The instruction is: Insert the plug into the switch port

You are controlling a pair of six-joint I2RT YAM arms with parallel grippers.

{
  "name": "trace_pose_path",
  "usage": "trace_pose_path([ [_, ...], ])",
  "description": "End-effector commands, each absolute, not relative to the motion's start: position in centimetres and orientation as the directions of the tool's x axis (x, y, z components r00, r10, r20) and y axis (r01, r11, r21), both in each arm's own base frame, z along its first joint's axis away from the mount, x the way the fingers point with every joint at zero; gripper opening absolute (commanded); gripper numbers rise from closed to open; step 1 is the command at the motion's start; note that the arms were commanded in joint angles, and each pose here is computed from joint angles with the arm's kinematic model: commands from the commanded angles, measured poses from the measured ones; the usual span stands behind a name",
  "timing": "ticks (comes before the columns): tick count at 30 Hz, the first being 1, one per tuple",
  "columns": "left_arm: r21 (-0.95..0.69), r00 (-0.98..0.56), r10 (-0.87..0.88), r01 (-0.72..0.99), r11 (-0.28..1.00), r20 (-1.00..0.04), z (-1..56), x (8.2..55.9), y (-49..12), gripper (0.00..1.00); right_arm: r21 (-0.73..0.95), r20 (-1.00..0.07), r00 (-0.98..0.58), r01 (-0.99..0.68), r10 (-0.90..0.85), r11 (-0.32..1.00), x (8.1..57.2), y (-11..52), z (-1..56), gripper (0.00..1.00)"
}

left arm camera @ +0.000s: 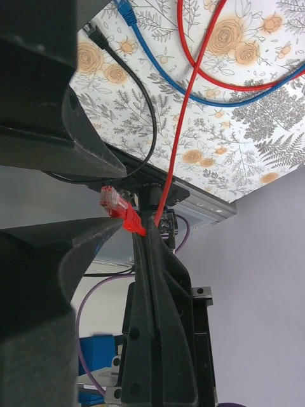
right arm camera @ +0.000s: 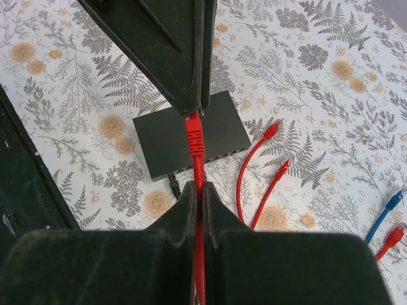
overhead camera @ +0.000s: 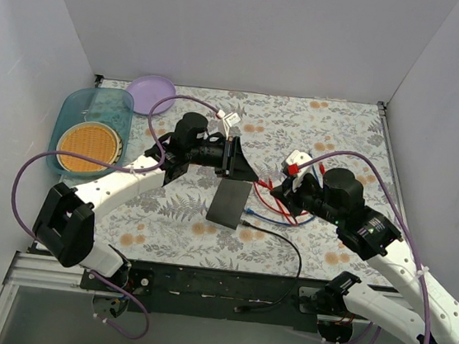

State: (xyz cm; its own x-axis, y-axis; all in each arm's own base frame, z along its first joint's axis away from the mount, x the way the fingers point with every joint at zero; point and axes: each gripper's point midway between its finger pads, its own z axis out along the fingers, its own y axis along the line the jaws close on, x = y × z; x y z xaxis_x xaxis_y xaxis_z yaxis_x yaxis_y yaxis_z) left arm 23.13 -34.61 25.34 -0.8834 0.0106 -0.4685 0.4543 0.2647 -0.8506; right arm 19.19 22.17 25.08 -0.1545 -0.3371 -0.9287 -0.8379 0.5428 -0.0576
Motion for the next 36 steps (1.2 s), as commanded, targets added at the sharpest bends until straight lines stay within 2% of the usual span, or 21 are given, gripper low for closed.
trace_pose_path([
  [1, -0.844, -0.863, 0.011, 0.497, 0.203, -0.505, 27.2, 22.6, -34.5, 0.26, -0.072, -0.956, -0.099, -0.832, -0.275, 0.550, 19.7, 22.7, 27.4, 0.01],
  [3, -0.845, -0.863, 0.018, 0.499, 0.192, -0.505, 27.3, 22.4, -34.6, 0.21, -0.072, -0.958, -0.096, -0.830, -0.270, 0.552, 19.8, 22.7, 27.5, 0.01],
  [7, -0.839, -0.855, 0.011, 0.511, 0.188, -0.518, 27.5, 22.2, -34.4, 0.03, -0.073, -0.959, -0.096, -0.827, -0.268, 0.558, 20.0, 22.7, 27.7, 0.02],
  [9, -0.833, -0.849, 0.005, 0.519, 0.188, -0.528, 27.6, 22.3, -34.3, 0.00, -0.073, -0.958, -0.098, -0.827, -0.270, 0.558, 20.0, 22.8, 27.7, 0.10],
  [10, -0.828, -0.844, 0.000, 0.527, 0.189, -0.537, 27.8, 22.2, -34.2, 0.00, -0.069, -0.959, -0.098, -0.827, -0.266, 0.557, 20.0, 22.8, 27.8, 0.20],
  [14, -0.791, -0.809, -0.001, 0.575, 0.211, -0.588, 27.9, 22.4, -33.8, 0.00, -0.061, -0.968, -0.081, -0.842, -0.237, 0.536, 19.6, 23.3, 28.8, 0.44],
  [16, -0.736, -0.757, 0.004, 0.636, 0.231, -0.653, 27.8, 22.8, -33.6, 0.00, -0.061, -0.970, -0.076, -0.844, -0.232, 0.532, 19.7, 23.4, 29.0, 0.56],
  [19, -0.666, -0.698, 0.036, 0.696, 0.266, -0.715, 27.0, 22.9, -33.0, 0.00, -0.051, -0.970, -0.075, -0.868, -0.230, 0.494, 19.3, 24.1, 29.3, 0.65],
  [25, -0.498, -0.536, 0.071, 0.820, 0.283, -0.841, 26.2, 22.2, -31.6, 0.00, -0.006, -0.966, -0.090, -0.928, -0.241, 0.374, 18.2, 26.3, 29.1, 0.65],
  [29, -0.375, -0.393, 0.038, 0.899, 0.224, -0.919, 28.1, 21.0, -31.2, 0.00, 0.020, -0.968, -0.095, -0.951, -0.233, 0.307, 17.6, 27.3, 29.2, 0.64],
  [36, -0.296, -0.300, 0.033, 0.950, 0.103, -0.953, 29.6, 18.5, -30.9, 0.00, 0.041, -0.974, -0.086, -0.977, -0.210, 0.210, 16.7, 28.5, 29.5, 0.57],
])
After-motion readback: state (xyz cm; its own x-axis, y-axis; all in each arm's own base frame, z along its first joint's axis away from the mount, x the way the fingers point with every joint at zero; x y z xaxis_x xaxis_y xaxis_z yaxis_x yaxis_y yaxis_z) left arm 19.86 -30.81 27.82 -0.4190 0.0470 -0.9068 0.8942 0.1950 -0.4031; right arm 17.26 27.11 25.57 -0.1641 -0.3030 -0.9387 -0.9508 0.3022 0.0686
